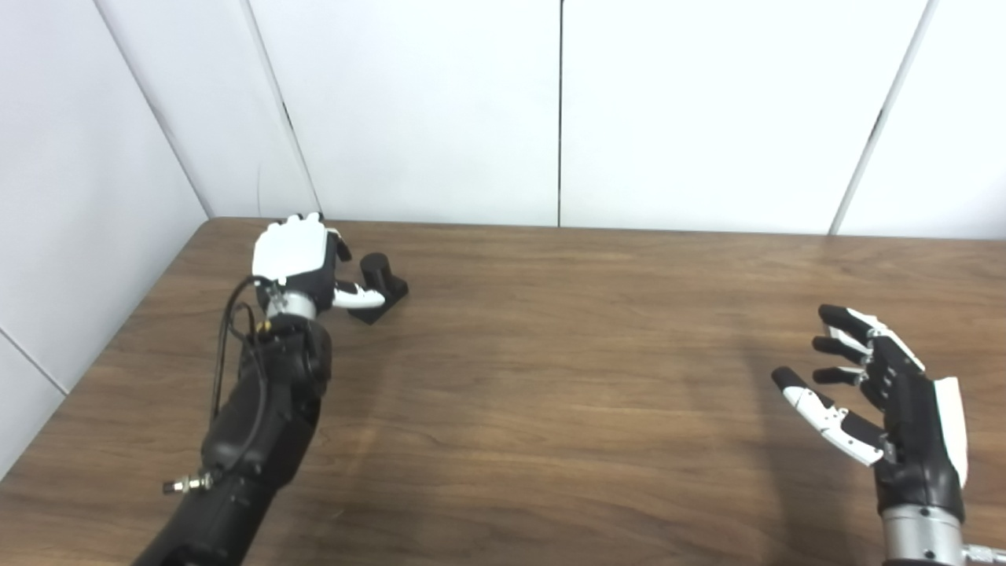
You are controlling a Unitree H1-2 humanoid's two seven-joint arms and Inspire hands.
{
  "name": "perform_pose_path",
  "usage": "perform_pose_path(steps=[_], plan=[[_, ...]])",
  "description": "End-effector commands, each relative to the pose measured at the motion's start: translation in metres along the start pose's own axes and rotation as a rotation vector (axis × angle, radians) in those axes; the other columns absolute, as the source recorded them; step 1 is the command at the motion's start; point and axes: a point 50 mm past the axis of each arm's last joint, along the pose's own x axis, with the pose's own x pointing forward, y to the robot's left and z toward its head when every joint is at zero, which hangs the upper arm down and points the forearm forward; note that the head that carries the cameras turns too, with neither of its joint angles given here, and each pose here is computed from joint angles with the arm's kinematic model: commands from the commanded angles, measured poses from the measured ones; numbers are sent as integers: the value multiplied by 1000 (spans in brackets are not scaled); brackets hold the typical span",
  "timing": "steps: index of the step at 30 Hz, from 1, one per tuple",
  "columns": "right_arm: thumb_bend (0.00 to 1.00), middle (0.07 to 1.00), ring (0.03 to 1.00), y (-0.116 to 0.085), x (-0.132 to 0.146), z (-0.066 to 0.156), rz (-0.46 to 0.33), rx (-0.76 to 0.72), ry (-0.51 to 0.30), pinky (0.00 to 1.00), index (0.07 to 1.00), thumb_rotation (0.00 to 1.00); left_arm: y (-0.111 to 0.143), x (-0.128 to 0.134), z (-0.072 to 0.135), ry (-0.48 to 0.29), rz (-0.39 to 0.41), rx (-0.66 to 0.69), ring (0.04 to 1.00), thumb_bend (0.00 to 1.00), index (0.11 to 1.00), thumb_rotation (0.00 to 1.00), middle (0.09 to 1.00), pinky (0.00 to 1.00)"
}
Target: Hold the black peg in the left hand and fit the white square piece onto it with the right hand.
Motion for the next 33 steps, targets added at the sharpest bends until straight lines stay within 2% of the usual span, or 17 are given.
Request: perform_pose_path(steps=[1, 7, 13, 22, 26, 29, 33], plan=[[589, 797, 727, 0, 6, 17, -21, 28, -77, 576, 747, 163, 42, 14, 1, 6, 73, 15, 1000, 944, 654, 459, 966, 1000], [583, 801, 727, -1, 5, 16, -23, 25, -78, 570, 749, 160, 47, 21, 3, 14, 25, 27, 1000, 943, 622, 443, 952, 1000], [578, 797, 718, 0, 3, 18, -26, 23, -79, 557, 748, 169, 42, 24, 7, 26, -58, 51, 1000, 924, 596, 401, 945, 1000], [573, 790, 714, 0, 3, 19, -37, 20, -80, 554, 742, 157, 29, 21, 12, 23, -117, 59, 995, 910, 616, 450, 931, 1000], [569, 791, 717, 0, 2, 19, -40, 14, -81, 556, 743, 158, 22, 19, 15, 25, -131, 63, 995, 899, 576, 448, 922, 1000], [572, 794, 716, 0, 1, 19, -43, 17, -75, 555, 738, 154, 12, 18, 16, 30, -141, 55, 990, 909, 639, 450, 929, 1000], [575, 788, 714, -2, 0, 20, -47, 17, -77, 554, 734, 157, -1, 17, 15, 35, -151, 46, 996, 915, 653, 433, 932, 1000]])
